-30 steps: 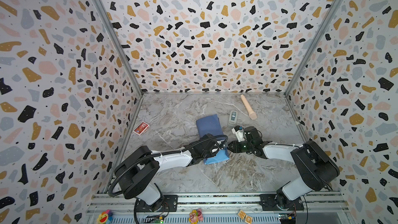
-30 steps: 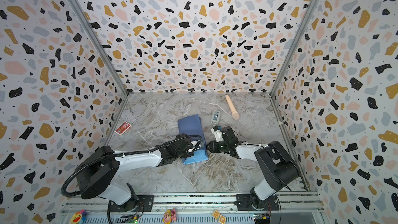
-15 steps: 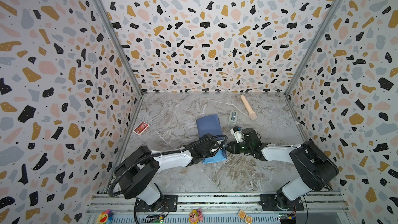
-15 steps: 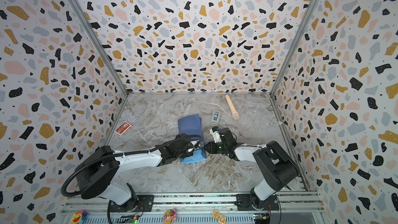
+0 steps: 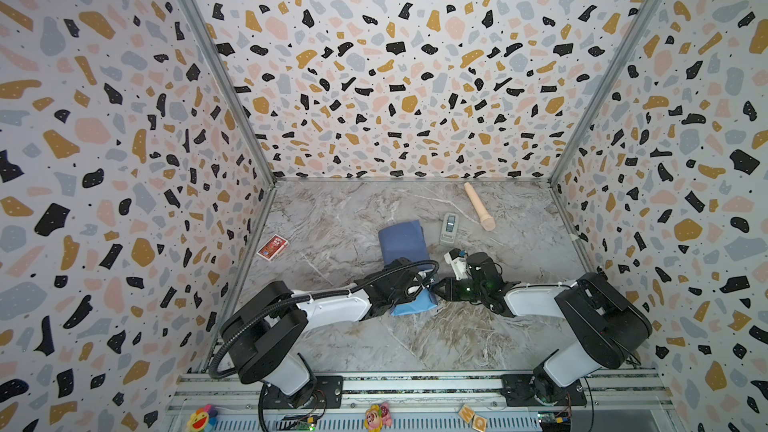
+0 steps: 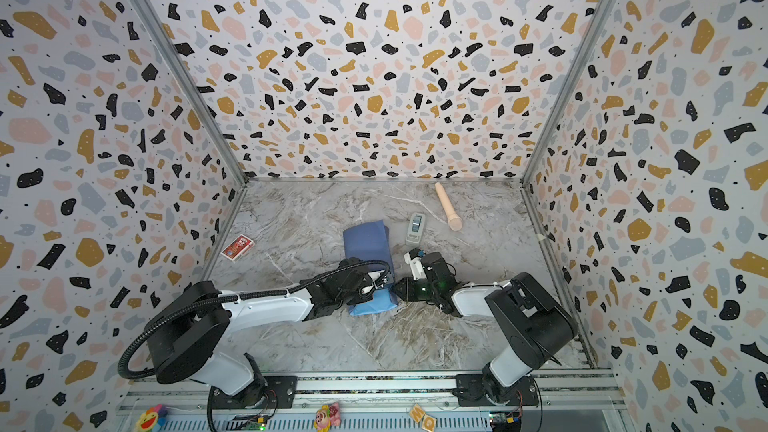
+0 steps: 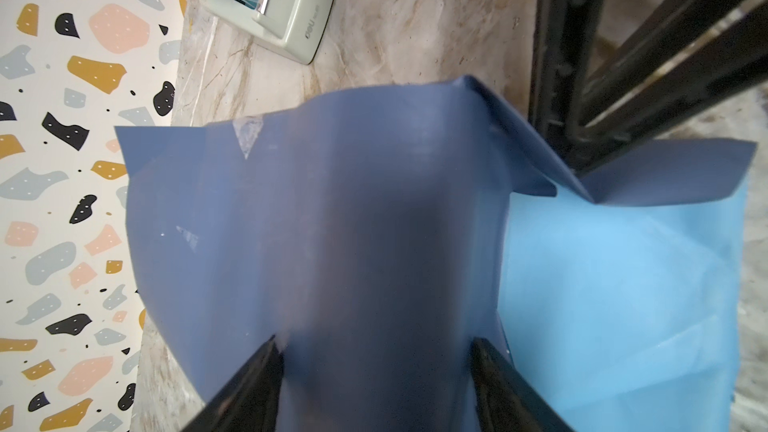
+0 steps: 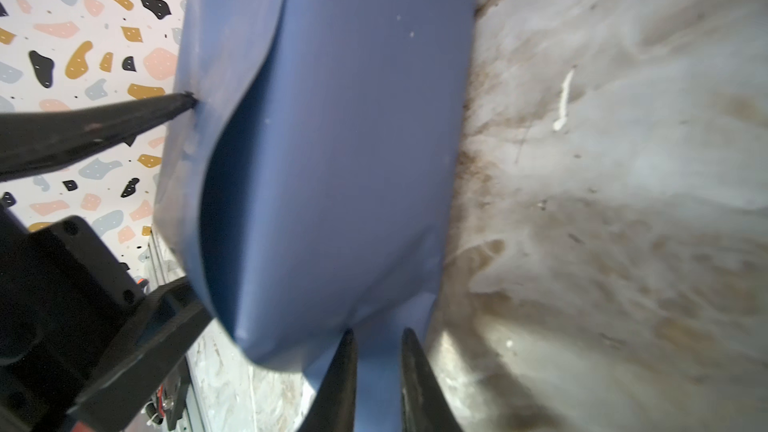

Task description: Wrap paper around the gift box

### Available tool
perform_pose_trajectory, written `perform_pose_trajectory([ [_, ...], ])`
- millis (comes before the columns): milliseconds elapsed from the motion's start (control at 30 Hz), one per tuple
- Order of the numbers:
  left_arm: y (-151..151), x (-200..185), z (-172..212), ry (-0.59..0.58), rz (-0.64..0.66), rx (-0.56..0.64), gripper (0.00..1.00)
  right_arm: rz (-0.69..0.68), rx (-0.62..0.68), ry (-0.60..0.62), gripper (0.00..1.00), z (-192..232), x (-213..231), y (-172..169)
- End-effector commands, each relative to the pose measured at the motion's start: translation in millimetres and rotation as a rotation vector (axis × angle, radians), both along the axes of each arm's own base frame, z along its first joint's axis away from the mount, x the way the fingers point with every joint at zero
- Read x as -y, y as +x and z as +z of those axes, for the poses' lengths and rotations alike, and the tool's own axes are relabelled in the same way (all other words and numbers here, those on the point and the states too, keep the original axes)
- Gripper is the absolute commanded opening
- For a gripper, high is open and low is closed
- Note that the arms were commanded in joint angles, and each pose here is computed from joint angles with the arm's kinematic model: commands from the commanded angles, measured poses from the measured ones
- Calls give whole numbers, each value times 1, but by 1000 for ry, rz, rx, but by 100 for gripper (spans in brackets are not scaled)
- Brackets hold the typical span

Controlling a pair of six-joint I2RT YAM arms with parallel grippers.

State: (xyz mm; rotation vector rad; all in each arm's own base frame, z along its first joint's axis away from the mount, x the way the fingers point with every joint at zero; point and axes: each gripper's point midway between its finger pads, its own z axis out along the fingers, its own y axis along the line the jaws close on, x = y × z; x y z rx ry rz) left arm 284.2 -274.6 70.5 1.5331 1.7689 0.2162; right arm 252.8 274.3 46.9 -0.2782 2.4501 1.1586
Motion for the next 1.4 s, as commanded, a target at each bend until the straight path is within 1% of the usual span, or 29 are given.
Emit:
perform_pose_trajectory([
  [0, -6, 0, -11, 33, -15, -34, 70, -3, 6, 21, 19, 3, -4, -1],
  [433, -6, 0, -10, 30, -12, -37, 70, -36, 1, 64, 14, 0, -15, 0],
  [733, -7, 1, -11, 25, -13, -44, 70, -105, 25, 69, 12, -3, -13, 5],
  [933, -7, 2, -12, 23, -15, -48, 70, -119, 32, 92, 11, -3, -19, 7],
  [1367, -8, 3, -11, 19, -18, -52, 70, -169, 56, 87, 11, -12, -19, 12],
])
